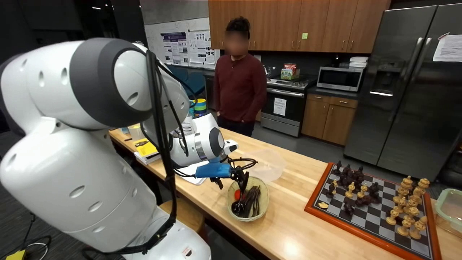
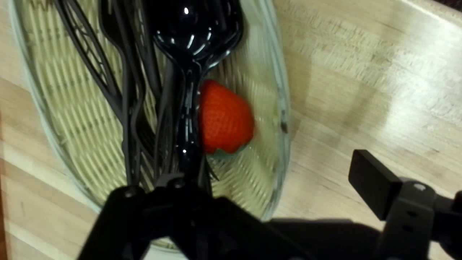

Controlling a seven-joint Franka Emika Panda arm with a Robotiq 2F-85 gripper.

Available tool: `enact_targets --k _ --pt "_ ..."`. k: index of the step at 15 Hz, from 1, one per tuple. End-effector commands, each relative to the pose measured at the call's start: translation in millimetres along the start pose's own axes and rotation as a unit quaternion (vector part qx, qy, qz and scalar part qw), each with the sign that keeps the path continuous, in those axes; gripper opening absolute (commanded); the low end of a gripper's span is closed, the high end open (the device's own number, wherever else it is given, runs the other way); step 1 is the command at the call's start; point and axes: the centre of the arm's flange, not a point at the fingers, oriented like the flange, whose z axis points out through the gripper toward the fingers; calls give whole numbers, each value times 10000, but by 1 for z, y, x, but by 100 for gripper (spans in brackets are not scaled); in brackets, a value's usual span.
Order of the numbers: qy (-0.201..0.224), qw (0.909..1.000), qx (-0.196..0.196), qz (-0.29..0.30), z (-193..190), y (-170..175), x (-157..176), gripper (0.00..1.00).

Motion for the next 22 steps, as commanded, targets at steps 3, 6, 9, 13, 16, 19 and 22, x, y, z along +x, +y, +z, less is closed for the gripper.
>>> enact_targets --k 3,6,9,13,16,19,22 --pt "13 10000 -71 -27 10 0 -20 100" --pt "33 10000 -67 -28 9 1 -21 100" --pt "105 9999 -100 -61 4 0 -21 100" --pt "201 9995 -153 -189 -4 -8 -20 100" --pt "248 9989 -191 -337 -7 -16 -19 100" --pt "259 9986 -193 -419 -9 -22 -18 100" --pt "226 9987 -153 -429 -6 -22 -15 100"
